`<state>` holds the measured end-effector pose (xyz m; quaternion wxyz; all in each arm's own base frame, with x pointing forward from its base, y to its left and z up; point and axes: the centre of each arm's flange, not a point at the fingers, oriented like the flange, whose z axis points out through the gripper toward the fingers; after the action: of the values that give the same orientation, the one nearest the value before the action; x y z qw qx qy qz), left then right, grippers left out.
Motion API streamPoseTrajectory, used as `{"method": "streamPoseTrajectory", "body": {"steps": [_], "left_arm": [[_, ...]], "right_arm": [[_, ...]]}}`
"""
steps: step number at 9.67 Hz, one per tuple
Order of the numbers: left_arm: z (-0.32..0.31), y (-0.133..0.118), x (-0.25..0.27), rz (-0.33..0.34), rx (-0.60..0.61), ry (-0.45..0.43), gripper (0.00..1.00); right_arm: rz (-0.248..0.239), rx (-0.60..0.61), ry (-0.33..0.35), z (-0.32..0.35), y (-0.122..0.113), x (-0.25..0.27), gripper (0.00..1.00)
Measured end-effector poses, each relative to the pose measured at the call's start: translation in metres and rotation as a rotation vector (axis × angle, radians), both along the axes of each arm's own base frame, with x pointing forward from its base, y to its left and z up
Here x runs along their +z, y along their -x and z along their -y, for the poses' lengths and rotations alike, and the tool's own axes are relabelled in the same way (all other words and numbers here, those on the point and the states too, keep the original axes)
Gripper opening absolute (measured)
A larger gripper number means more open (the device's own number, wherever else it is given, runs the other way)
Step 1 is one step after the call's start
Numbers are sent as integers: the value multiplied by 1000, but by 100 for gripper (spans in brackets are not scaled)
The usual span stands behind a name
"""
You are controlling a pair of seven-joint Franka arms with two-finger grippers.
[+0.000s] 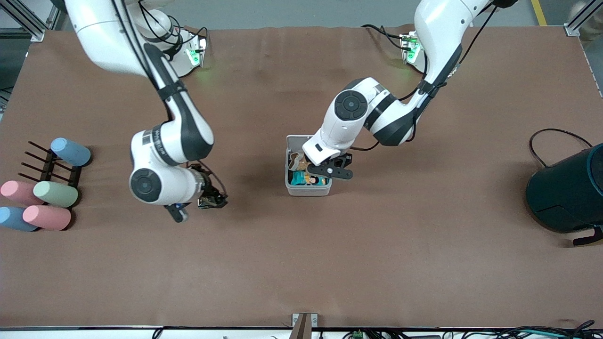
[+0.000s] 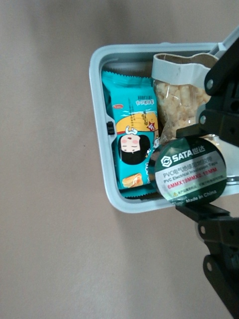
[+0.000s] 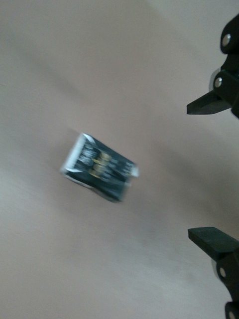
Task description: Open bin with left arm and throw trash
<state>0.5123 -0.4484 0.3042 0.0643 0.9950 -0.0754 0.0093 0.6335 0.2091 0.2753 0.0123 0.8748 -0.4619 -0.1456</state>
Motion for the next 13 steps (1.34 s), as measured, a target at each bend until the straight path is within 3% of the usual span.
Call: {"method": "streamPoseTrajectory", "body": {"steps": [3, 5, 7, 9, 10, 13], "left_arm": [[-2, -12, -6, 41, -25, -29, 54], [-5, -19, -6, 49, -19, -29, 56], [-5, -20, -7, 48, -18, -29, 66], [-5, -22, -5, 51, -17, -28, 94], [-8, -25, -4, 55, -10, -27, 100], [-63, -67, 30, 73, 78, -49, 100]], "right_arm": [[70, -132, 40, 17, 0, -29, 100], [90, -153, 57, 15, 0, -38, 100], [93, -142, 105, 23, 0, -63, 100], [85, -133, 122, 20, 4, -89, 98], [89, -141, 126, 18, 4, -94, 96], [103, -164, 131, 20, 1, -97, 50]]}}
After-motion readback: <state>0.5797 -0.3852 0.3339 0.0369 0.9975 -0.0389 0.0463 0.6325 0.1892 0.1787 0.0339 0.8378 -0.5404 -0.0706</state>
